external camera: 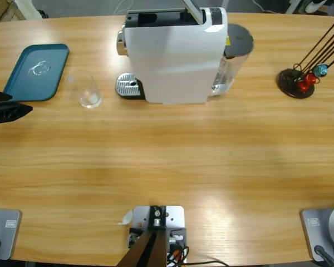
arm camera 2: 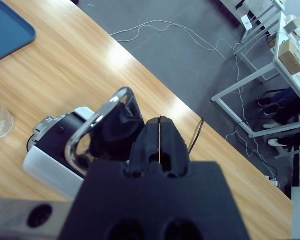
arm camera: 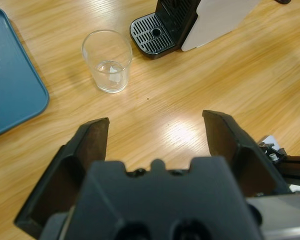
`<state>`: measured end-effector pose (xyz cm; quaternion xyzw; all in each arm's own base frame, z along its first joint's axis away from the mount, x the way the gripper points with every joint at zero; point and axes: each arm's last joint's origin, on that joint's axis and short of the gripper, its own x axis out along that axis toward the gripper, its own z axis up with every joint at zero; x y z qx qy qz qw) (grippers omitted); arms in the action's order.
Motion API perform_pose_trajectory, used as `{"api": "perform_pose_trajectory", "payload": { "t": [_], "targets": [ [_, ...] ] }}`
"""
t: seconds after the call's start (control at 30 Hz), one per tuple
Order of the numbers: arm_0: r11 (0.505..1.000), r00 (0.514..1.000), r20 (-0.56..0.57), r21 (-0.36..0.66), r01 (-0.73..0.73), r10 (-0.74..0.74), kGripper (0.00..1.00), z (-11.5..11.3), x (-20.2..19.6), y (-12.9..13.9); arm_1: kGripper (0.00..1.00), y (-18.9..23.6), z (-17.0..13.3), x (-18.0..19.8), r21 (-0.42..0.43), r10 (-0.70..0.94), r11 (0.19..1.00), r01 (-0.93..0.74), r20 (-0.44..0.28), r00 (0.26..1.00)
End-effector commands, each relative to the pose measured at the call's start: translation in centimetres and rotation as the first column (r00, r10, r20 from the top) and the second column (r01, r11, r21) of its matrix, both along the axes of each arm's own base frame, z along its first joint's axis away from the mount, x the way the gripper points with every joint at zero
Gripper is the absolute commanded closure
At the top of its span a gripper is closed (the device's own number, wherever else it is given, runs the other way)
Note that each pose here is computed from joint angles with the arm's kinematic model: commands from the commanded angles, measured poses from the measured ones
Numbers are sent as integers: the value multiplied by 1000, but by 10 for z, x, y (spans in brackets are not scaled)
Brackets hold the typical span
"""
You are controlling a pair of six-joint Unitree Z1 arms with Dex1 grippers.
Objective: Pour coffee
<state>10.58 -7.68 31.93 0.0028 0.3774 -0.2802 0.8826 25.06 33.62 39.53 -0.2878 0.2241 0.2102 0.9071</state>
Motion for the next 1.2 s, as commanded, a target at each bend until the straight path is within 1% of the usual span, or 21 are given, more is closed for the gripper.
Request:
{"api": "perform_pose_trajectory", "payload": {
  "t": [0.03,0.53,0.73,0.93,1.2],
  "targets": [
    [1000,999,-53,20,-2,3,193,-15,1,-1,1000,43,-70,-2,-99,75,991,-89,-142,987],
    [1000,999,-55,23,-2,3,193,-15,2,-1,1000,55,-87,3,-95,88,990,-107,-183,979],
    [1000,999,-51,20,-3,4,193,-15,1,-1,1000,59,-97,4,-94,91,989,-113,-210,973],
    [1000,999,-51,21,-3,4,193,-14,1,-1,1000,62,-104,6,-95,89,989,-112,-220,971],
    [1000,999,-48,17,-2,2,193,-14,1,0,1000,66,-118,7,-98,84,989,-111,-248,965]
  ]
}}
